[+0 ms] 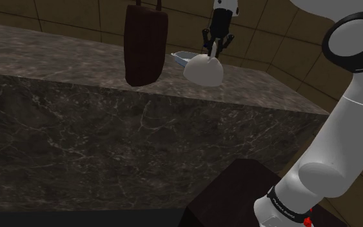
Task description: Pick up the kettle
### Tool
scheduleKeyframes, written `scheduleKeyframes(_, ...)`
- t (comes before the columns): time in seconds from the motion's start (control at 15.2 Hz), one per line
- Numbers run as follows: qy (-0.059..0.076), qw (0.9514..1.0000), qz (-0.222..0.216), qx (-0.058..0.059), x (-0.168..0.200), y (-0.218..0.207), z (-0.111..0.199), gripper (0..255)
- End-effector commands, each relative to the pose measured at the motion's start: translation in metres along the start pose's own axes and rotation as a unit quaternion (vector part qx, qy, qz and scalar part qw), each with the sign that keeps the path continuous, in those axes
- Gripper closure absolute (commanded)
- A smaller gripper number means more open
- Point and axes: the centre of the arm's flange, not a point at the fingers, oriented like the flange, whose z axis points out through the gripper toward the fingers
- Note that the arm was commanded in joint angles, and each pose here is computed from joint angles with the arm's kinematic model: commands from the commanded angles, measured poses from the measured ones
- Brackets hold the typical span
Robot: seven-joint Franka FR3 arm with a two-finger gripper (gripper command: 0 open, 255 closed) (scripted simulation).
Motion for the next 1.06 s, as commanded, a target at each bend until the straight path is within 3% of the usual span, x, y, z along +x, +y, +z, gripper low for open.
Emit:
scheduleKeyframes(0.0,0.000,1.0000,0.000,0.000,-0.001,0.000,-0.008,255)
scheduleKeyframes(0.99,0.000,1.0000,0.000,0.000,-0.017,-0.001,-0.076,255)
